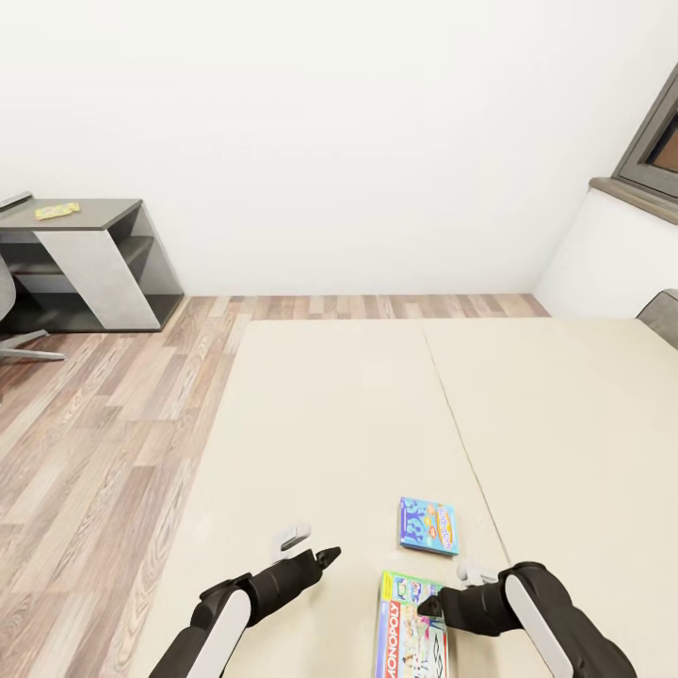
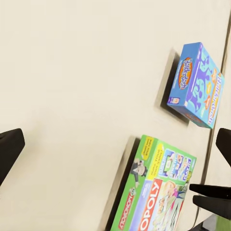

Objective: Put all the toys in the child's room - the three board games (two on the bed and one on the table), the two jigsaw puzzles on the table, and the tennis ball on the table - inside the toy box on the table in the child's room.

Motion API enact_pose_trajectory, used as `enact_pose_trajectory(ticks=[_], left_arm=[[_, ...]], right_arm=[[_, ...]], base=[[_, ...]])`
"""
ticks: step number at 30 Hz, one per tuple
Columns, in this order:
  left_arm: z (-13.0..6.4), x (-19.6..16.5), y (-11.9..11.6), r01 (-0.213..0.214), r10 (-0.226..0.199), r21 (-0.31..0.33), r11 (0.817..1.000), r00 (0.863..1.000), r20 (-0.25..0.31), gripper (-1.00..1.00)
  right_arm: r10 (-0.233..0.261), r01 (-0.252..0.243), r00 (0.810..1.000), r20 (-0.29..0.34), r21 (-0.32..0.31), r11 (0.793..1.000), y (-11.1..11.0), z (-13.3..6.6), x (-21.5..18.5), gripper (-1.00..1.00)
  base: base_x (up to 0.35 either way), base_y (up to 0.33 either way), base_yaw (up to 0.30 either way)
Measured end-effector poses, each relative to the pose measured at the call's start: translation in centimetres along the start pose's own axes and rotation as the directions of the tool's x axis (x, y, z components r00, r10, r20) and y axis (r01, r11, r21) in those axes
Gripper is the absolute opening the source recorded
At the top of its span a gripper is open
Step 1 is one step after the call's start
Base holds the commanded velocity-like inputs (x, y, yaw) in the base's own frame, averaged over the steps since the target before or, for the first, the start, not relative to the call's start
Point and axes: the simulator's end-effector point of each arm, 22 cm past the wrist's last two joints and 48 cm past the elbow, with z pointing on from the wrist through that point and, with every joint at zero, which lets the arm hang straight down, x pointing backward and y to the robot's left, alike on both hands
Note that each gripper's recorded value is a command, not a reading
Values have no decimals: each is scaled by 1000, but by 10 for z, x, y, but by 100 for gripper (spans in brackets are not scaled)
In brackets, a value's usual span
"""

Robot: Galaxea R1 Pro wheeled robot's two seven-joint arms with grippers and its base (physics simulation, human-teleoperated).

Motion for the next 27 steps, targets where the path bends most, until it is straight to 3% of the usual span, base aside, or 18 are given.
enact_pose_trajectory(ticks=[27], left_arm=[[0,1,0,-1,1,-1,1000,1000,0,100]], right_arm=[[42,-41,997,-65,10,999,-8,16,23,100]], base=[[0,0,0]])
